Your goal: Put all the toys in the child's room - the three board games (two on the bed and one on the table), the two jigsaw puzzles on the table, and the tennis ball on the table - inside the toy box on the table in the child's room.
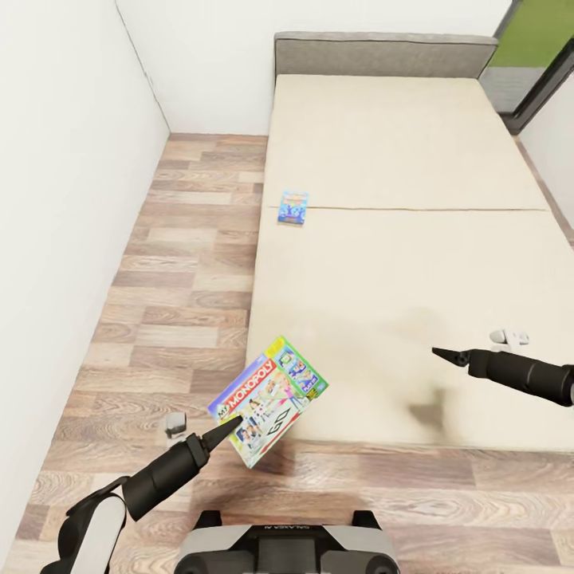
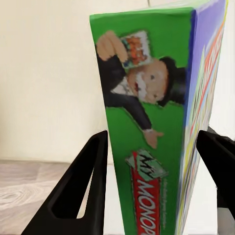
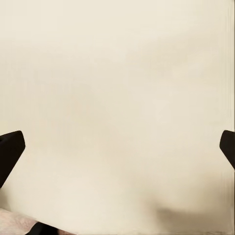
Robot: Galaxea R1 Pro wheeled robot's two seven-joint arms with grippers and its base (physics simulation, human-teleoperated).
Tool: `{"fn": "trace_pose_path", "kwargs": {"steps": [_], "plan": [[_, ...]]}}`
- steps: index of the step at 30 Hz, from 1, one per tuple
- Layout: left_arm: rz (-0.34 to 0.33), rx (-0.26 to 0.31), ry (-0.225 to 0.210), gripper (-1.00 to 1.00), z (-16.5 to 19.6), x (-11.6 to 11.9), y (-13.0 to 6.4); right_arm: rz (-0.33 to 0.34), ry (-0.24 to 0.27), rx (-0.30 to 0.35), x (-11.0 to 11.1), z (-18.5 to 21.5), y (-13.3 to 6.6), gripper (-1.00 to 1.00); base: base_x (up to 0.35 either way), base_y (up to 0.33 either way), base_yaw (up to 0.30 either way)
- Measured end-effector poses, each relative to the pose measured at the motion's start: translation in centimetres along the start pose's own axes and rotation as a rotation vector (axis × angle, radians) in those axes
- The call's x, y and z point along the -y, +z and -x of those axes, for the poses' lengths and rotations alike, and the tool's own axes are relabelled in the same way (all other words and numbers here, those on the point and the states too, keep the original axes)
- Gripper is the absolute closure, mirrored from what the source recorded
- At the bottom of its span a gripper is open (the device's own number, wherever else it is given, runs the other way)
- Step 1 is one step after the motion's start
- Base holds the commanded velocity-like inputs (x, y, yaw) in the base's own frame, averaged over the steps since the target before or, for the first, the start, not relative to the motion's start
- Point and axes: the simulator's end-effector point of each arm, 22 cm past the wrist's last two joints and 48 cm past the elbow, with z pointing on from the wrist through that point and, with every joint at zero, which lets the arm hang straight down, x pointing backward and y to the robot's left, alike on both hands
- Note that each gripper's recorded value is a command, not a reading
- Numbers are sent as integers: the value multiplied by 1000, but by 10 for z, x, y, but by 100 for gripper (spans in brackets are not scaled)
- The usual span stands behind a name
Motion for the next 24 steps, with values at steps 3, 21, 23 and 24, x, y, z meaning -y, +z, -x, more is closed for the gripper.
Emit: {"fn": "trace_pose_path", "kwargs": {"steps": [3,21,23,24], "plan": [[-1,3,-2,100,1,5,-2,3,-1,-3,-3,0,-3,-100,0,0,-30],[1,8,-1,100,2,28,-14,71,37,-1,-45,0,-5,-100,0,0,-7],[5,14,-1,100,4,29,-17,87,42,-2,-51,-1,-6,-100,0,0,0],[5,14,-1,100,4,31,-17,87,42,-2,-52,0,-7,-100,0,0,0]]}}
